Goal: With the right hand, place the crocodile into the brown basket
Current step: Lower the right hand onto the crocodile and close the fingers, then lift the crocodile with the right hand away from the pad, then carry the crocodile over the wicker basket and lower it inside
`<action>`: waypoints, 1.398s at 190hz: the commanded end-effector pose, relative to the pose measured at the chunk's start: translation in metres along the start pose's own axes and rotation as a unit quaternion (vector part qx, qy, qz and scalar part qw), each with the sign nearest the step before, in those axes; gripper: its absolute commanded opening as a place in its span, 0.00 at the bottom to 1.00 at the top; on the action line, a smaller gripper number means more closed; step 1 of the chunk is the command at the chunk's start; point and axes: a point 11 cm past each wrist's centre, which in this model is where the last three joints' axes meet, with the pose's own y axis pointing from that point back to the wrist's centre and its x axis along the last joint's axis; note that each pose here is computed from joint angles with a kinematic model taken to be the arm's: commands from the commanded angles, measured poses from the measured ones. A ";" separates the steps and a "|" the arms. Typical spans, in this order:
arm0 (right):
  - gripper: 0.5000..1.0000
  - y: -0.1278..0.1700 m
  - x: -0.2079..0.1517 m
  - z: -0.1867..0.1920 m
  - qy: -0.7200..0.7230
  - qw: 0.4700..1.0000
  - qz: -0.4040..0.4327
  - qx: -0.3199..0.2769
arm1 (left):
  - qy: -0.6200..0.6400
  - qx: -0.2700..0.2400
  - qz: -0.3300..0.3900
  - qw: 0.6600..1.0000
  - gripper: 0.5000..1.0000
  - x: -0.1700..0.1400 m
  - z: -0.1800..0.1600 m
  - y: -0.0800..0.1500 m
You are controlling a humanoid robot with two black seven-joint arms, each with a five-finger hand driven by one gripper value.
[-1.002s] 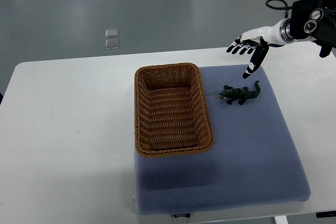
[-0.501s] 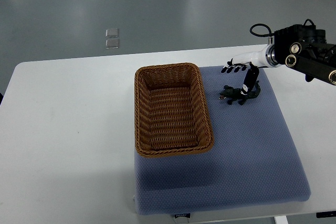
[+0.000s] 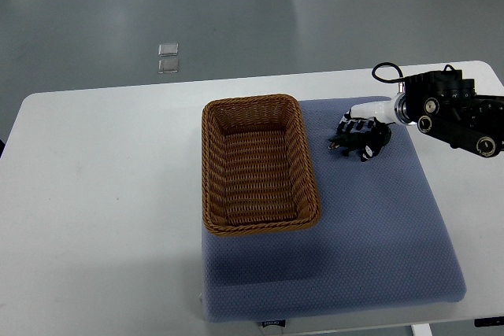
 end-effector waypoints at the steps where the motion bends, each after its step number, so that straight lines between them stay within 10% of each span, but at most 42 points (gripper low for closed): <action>1: 0.50 -0.002 -0.002 0.001 -0.001 1.000 -0.001 -0.002 | 0.000 0.000 0.001 1.000 1.00 0.001 0.000 0.000; 26: 0.14 -0.003 -0.001 0.003 0.008 1.000 0.006 -0.008 | 0.001 0.000 0.001 1.000 1.00 0.001 0.000 0.000; 53: 0.00 -0.001 0.003 0.005 0.009 1.000 0.011 -0.010 | 0.001 0.000 0.001 1.000 1.00 0.001 0.000 0.000; 180: 0.00 0.091 0.111 -0.002 0.046 0.995 0.090 0.006 | -0.001 0.000 0.001 1.000 1.00 0.000 0.000 0.000; 265: 0.00 0.081 0.112 -0.155 0.104 0.981 0.077 0.143 | 0.000 0.000 0.001 1.000 1.00 0.001 0.000 0.000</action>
